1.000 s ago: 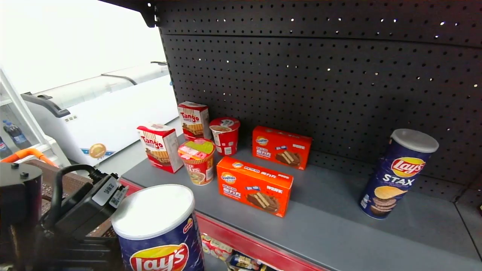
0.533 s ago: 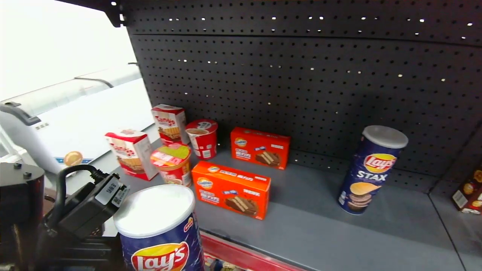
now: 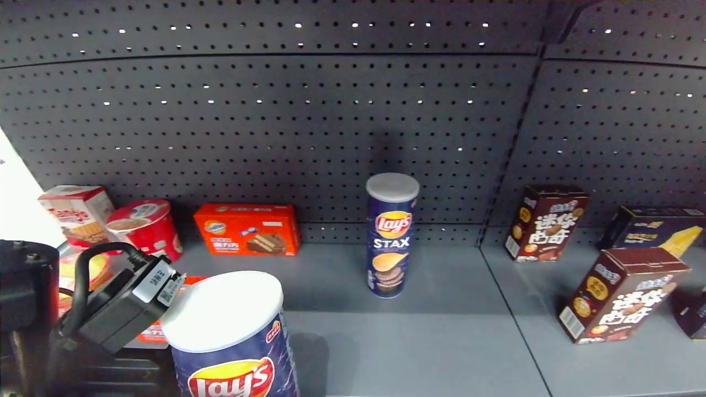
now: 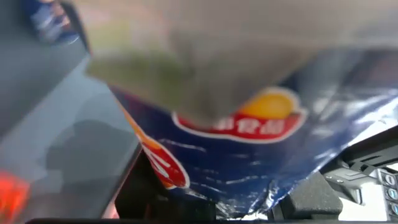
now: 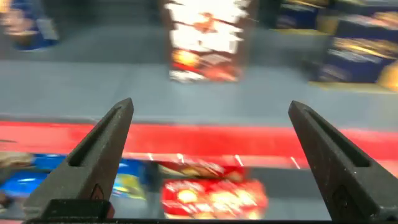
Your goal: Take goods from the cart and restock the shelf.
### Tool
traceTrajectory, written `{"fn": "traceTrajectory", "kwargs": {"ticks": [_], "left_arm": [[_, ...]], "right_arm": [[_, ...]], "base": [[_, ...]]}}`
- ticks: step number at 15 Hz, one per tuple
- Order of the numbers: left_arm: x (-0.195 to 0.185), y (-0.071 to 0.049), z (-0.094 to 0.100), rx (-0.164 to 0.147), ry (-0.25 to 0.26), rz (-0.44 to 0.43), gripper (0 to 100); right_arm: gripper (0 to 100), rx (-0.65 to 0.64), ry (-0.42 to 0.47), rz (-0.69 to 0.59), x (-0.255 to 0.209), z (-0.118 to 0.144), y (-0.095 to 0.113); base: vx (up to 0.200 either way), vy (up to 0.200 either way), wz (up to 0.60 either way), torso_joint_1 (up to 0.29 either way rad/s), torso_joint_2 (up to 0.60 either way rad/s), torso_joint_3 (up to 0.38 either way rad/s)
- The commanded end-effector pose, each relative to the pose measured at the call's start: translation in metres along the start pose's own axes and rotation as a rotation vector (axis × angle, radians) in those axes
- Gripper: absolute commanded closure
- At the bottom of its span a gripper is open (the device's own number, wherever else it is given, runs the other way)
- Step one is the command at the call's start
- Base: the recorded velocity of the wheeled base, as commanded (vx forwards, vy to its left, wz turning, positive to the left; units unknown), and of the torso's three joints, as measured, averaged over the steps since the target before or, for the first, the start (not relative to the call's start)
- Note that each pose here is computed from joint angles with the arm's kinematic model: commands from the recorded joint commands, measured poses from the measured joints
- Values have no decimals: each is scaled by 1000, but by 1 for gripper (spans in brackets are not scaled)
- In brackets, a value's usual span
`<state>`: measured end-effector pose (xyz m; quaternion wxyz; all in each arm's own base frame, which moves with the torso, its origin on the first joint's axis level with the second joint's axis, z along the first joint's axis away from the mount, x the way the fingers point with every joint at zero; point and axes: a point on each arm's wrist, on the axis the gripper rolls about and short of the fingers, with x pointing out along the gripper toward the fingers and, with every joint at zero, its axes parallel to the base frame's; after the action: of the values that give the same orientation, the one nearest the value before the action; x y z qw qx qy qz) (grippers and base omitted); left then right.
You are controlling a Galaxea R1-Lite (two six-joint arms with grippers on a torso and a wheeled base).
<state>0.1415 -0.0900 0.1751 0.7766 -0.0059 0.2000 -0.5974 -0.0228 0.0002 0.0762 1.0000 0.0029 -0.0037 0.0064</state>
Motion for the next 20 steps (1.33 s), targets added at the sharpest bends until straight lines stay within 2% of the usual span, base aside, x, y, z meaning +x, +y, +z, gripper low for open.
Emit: {"fn": "traceTrajectory", "kwargs": {"ticks": [1, 7, 12, 15, 20], "left_arm": [[0, 0, 0, -1, 1, 0, 100], [-1, 0, 1, 3, -3, 2, 100], [-1, -1, -4, -7, 6, 1, 100], [-1, -1, -5, -11, 9, 3, 100], [-1, -1, -5, -10, 9, 1, 100]], "right_arm": [[0, 0, 0, 0, 0, 0, 0], [0, 0, 0, 1, 0, 0, 0], [0, -3, 0, 0, 0, 0, 0], [0, -1, 0, -2, 0, 0, 0], [0, -3, 1, 1, 0, 0, 0]], "base": [[0, 0, 0, 0, 0, 0], [0, 0, 0, 0, 0, 0], [0, 0, 0, 0, 0, 0], [0, 0, 600, -1, -1, 1], [0, 0, 0, 0, 0, 0]]}}
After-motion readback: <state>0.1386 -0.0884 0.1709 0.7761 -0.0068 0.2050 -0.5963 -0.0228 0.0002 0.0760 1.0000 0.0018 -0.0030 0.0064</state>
